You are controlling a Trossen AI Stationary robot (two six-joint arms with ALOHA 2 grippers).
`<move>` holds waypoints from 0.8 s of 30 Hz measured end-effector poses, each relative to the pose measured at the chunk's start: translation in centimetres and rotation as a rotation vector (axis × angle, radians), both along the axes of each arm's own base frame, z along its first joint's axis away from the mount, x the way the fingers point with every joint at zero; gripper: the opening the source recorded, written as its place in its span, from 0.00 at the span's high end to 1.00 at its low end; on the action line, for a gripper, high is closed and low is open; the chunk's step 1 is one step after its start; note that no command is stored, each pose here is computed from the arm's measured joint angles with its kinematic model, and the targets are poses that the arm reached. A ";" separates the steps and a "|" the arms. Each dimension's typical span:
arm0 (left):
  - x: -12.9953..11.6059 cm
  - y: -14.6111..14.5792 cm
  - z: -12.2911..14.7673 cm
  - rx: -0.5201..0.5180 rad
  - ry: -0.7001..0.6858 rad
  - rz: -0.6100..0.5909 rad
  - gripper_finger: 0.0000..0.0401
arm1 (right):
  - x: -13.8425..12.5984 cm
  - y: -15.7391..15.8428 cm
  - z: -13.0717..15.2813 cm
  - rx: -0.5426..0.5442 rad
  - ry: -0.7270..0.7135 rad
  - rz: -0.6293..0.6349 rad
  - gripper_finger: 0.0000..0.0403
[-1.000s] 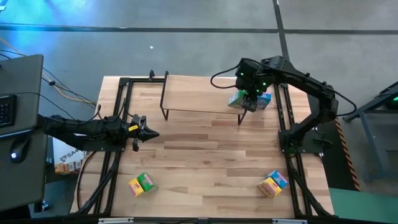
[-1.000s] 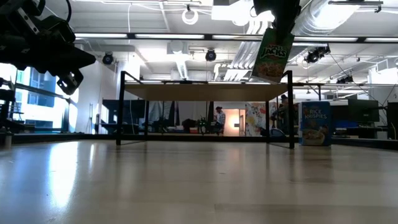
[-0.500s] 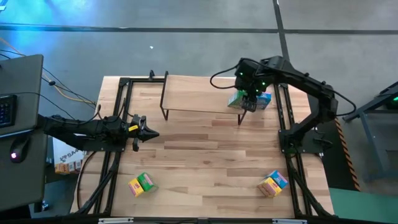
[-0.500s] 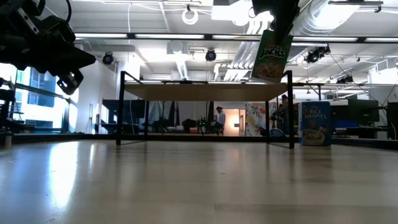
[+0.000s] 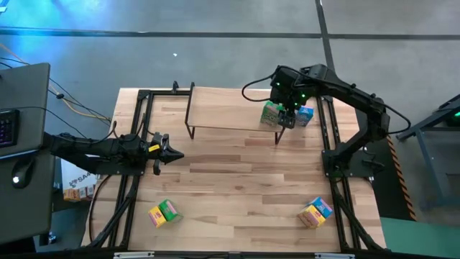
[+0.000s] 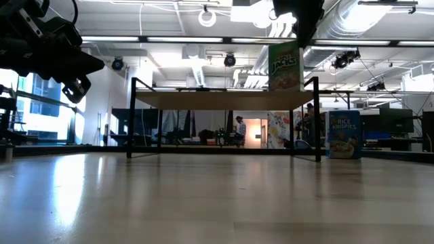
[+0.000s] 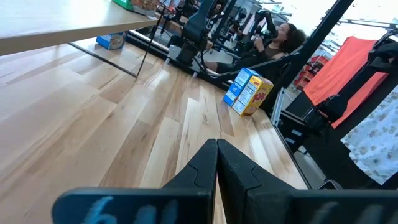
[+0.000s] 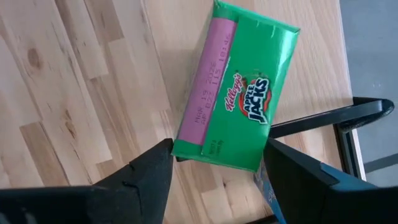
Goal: Stack cereal on shelf
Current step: Put the top green cereal box on the shelf
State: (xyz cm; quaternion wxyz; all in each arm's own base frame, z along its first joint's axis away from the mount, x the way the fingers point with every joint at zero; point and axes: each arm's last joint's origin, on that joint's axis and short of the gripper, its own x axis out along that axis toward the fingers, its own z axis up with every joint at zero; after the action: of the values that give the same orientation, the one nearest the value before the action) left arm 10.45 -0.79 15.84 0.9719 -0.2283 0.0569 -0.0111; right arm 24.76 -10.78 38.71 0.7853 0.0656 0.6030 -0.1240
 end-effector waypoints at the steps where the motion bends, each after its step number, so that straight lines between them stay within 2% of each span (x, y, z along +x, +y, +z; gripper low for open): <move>1: 0.0 0.0 0.0 0.000 0.000 0.000 0.99 | -0.1 -0.1 0.0 0.002 0.004 -0.003 0.44; 11: 0.0 0.0 0.0 0.000 0.000 0.000 0.99 | -0.6 0.0 -0.1 0.027 0.038 -0.007 0.44; 17: 0.0 0.0 0.0 0.000 0.000 0.000 0.99 | -1.1 0.0 0.4 -0.045 0.050 -0.025 0.44; 24: 0.0 0.0 0.0 0.000 0.000 0.000 0.99 | -2.8 0.1 1.6 -0.064 0.000 -0.076 0.44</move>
State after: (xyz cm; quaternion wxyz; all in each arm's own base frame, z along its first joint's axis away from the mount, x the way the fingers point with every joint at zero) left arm 10.45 -0.78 15.84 0.9719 -0.2283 0.0569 -0.0111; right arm 21.95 -10.67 40.34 0.7817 0.0636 0.5958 -0.1730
